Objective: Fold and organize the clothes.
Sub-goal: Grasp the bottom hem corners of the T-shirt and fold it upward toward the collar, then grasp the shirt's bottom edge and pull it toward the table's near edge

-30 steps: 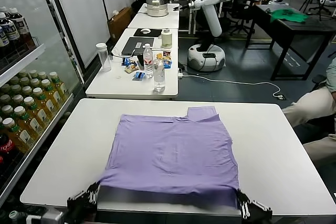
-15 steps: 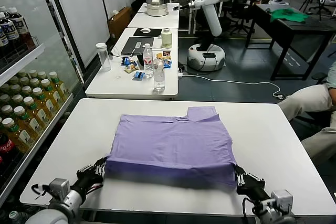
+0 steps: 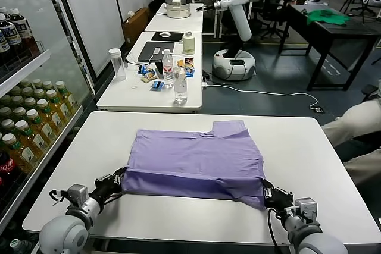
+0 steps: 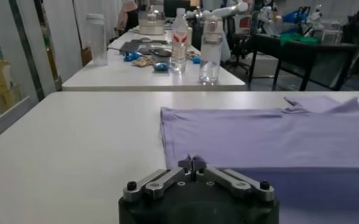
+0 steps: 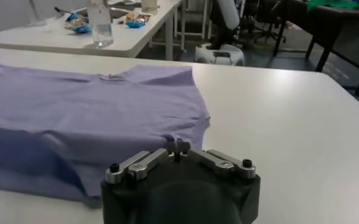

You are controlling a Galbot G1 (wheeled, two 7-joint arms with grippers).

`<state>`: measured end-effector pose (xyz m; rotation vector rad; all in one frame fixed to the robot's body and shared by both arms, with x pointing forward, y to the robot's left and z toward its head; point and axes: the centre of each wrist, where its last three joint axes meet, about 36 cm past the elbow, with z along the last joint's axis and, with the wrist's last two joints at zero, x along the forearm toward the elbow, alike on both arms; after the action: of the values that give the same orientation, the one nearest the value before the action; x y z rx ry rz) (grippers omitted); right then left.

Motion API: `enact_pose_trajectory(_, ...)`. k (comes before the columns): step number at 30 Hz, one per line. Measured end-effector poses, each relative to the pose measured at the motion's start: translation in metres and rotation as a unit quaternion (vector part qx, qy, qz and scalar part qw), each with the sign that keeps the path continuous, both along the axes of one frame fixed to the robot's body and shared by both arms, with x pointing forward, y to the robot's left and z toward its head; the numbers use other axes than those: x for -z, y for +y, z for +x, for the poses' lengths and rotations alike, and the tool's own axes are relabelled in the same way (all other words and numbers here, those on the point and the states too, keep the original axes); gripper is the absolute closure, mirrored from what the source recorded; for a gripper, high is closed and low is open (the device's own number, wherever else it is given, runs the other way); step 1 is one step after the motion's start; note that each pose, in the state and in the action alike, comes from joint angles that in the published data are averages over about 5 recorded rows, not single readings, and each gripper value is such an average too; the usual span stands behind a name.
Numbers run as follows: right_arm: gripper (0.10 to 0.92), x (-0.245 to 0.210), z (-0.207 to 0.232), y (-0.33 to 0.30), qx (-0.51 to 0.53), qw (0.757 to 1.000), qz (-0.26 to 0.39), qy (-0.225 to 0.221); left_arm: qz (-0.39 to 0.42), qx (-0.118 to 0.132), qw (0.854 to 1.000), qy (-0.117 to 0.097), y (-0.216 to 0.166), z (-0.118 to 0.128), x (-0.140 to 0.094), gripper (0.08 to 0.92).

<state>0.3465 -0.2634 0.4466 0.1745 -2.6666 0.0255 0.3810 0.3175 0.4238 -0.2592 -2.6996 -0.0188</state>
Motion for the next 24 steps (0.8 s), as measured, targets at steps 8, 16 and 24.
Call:
enact_pose_trajectory(8,0.458,-0.005,0.014,0.002,0.004,1.0,0.0,-0.008,0.018,-0.019,1.0,0.0,0.01,0.019,0.009,0.583)
enact_pose_trajectory(16,0.243,-0.011,-0.026,-0.007,0.011,1.0,-0.002,0.011,0.019,-0.026,0.999,0.012,0.013,-0.004,-0.001,0.358)
enact_pose_trajectory(24,0.225,0.001,-0.051,-0.01,0.012,0.999,-0.005,0.035,0.013,-0.018,0.999,0.046,-0.005,-0.038,0.005,0.184)
